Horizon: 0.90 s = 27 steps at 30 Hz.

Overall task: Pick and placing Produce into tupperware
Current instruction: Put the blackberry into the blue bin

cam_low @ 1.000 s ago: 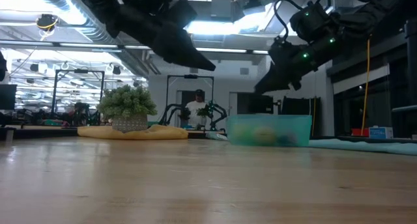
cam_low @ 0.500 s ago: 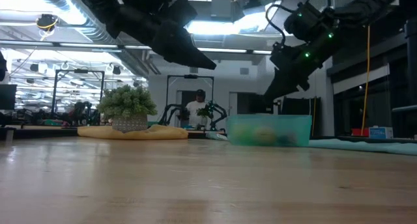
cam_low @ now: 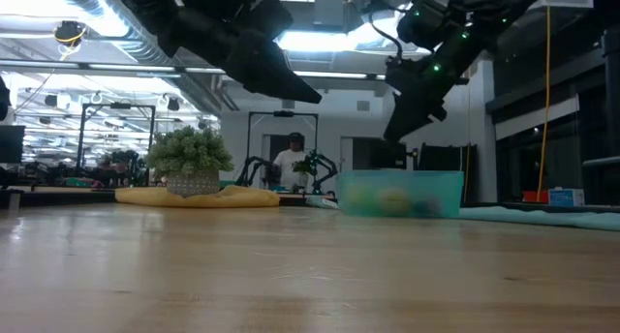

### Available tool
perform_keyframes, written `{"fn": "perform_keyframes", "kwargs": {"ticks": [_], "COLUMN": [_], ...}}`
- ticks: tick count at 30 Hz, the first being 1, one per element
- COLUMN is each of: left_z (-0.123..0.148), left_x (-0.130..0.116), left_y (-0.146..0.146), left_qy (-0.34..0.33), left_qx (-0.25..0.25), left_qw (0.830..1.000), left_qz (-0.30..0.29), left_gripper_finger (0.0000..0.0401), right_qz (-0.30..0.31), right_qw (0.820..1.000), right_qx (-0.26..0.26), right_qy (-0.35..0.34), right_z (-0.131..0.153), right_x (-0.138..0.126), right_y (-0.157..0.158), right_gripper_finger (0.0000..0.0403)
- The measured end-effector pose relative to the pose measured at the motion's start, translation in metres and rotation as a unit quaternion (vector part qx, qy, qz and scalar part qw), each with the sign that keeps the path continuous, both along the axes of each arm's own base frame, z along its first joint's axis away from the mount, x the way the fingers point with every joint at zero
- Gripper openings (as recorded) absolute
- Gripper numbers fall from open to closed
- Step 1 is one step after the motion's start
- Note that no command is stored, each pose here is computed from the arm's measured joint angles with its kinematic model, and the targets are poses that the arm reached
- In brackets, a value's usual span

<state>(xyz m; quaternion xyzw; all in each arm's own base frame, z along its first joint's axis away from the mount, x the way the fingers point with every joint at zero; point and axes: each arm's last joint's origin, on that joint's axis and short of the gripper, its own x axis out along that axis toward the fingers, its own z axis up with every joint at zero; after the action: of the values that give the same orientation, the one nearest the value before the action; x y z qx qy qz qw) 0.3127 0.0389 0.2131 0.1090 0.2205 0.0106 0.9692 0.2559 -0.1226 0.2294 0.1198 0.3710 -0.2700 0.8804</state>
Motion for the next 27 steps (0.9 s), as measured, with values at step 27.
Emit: {"fn": "perform_keyframes", "kwargs": {"ticks": [27], "left_z": [0.0], "left_x": [0.0], "left_y": [0.0], "left_qy": [0.001], "left_qx": [0.0], "left_qw": [1.0], "left_qz": [0.0], "left_gripper_finger": [0.0007], "right_qz": [0.001], "right_qw": [0.999], "right_qx": [0.035], "right_qy": [0.002], "right_z": [-0.065], "right_x": [0.017], "right_y": [-0.064], "right_gripper_finger": [0.0095]}}
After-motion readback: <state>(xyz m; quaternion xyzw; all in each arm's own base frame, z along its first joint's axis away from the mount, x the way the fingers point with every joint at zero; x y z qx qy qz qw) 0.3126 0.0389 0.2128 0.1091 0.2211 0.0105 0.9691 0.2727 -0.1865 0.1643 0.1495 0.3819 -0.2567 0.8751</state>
